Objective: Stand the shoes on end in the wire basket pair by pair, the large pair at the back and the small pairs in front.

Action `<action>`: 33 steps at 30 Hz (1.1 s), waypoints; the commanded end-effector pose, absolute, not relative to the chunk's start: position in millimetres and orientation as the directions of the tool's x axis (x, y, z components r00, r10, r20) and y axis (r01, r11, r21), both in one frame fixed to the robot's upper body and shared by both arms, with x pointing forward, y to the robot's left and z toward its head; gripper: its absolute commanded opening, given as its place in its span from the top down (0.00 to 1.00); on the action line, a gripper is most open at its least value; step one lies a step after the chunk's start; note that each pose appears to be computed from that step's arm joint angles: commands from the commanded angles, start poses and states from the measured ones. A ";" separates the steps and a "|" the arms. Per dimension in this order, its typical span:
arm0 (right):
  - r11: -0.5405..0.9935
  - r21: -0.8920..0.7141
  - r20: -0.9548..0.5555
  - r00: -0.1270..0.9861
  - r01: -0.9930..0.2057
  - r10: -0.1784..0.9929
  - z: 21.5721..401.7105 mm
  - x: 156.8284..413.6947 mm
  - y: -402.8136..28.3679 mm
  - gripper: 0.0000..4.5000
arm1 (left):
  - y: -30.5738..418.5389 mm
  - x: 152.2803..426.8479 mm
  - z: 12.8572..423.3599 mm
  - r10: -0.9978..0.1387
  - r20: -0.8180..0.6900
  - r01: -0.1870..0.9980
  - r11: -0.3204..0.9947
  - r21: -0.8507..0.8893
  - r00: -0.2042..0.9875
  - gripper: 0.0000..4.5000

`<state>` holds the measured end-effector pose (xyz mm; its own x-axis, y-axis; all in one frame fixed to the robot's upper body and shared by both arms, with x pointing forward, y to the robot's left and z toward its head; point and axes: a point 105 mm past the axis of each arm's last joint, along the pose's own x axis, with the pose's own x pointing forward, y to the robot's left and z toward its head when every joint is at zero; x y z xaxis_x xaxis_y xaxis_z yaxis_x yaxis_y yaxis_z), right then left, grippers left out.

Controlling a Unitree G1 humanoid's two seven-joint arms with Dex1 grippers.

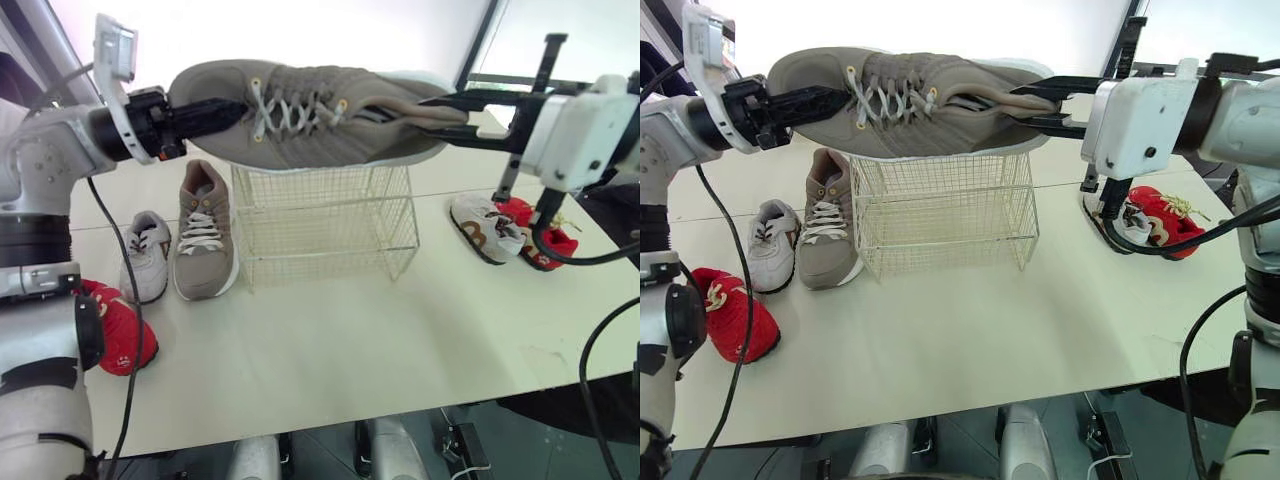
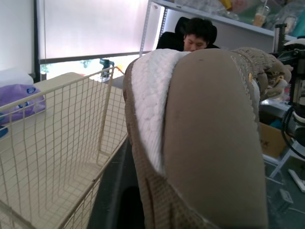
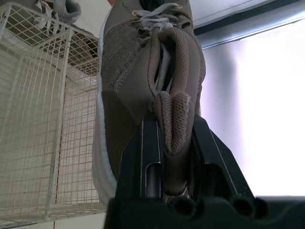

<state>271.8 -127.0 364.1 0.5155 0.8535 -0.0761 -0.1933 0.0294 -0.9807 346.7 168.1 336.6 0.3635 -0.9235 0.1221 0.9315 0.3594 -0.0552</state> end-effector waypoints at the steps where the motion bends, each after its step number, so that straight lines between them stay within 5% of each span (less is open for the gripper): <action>1: 0.127 -0.974 0.009 0.528 -0.188 0.849 386.6 266.8 -136.6 0.66 | 161.0 335.5 347.0 -0.942 0.154 0.954 0.300 -0.005 0.297 0.86; 4: 0.235 -0.917 0.026 0.542 -0.321 0.840 387.3 269.5 -147.6 0.30 | 161.5 336.1 348.6 -0.934 0.183 0.950 0.310 -0.016 0.308 0.86; 7: 0.485 -0.690 0.117 0.578 -0.538 0.808 394.2 271.2 -181.3 0.01 | 165.7 337.3 352.1 -0.907 0.254 0.942 0.332 -0.058 0.335 0.86; 14: 0.663 -0.138 0.189 0.638 -0.735 0.747 339.8 268.4 -215.4 0.01 | 165.5 332.7 358.8 -0.851 0.383 0.933 0.337 -0.127 0.360 0.86; 19: 0.623 0.076 0.273 0.617 -0.778 0.738 303.2 277.2 -180.9 0.01 | 153.6 327.2 364.3 -0.828 0.452 0.943 0.293 -0.159 0.333 0.86; 33: 0.517 0.041 0.487 0.469 -0.855 0.737 349.0 300.7 -113.4 0.01 | 135.2 323.5 358.1 -0.800 0.498 0.941 0.259 -0.220 0.336 0.86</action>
